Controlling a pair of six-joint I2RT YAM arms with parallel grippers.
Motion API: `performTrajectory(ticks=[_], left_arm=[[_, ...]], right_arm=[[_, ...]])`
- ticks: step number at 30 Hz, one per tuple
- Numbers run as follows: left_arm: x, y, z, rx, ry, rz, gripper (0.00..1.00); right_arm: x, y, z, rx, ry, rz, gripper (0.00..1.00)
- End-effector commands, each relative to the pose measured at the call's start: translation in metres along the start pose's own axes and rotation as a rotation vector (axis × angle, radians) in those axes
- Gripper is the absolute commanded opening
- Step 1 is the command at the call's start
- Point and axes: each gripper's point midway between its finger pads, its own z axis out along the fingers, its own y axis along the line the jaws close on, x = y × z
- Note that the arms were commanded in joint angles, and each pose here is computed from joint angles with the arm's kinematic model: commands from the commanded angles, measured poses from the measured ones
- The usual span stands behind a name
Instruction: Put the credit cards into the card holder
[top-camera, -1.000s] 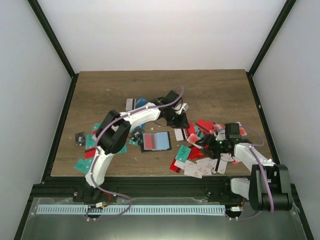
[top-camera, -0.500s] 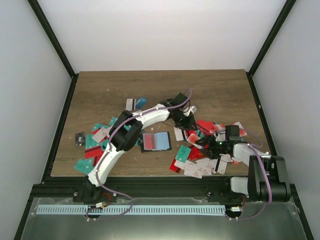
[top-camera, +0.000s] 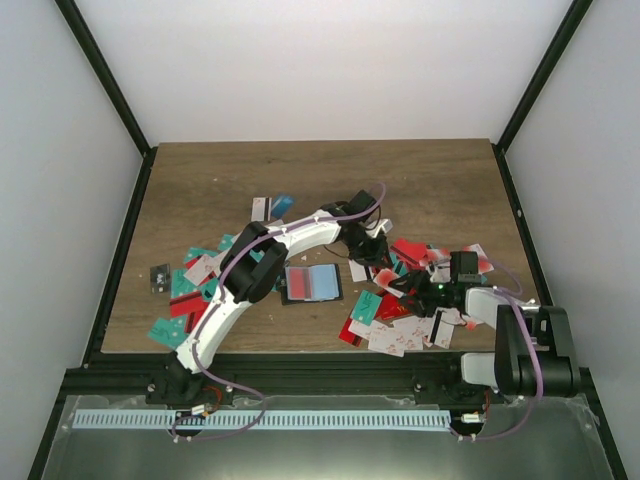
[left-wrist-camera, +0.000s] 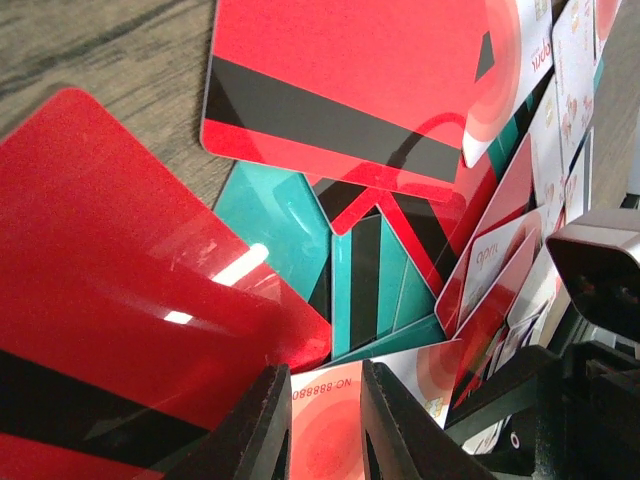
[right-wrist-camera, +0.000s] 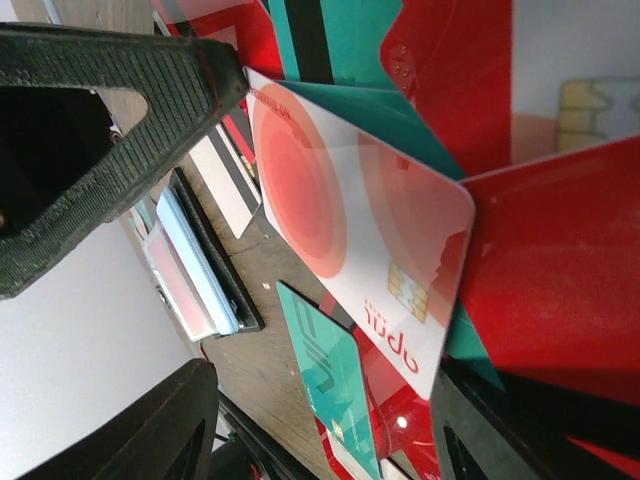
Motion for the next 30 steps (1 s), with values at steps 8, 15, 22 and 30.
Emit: performTrajectory(ticks=[8,15,22,30], left_arm=[[0.029,0.007,0.018,-0.031,0.089,0.030,0.21],[0.034,0.003,0.018,-0.028,0.094,0.036,0.21],[0.034,-0.005,0.012,-0.017,0.081,0.042,0.21],[0.014,-0.030,-0.018,0.001,-0.007,0.060,0.22]], right_arm=[[-0.014,-0.007,0.003,0.012,-0.042,-0.004,0.54],[-0.013,-0.009,0.004,0.018,-0.039,-0.005,0.34],[-0.011,-0.010,0.004,0.021,-0.032,-0.004,0.12],[-0.006,0.002,-0.001,-0.011,-0.007,-0.018,0.01]])
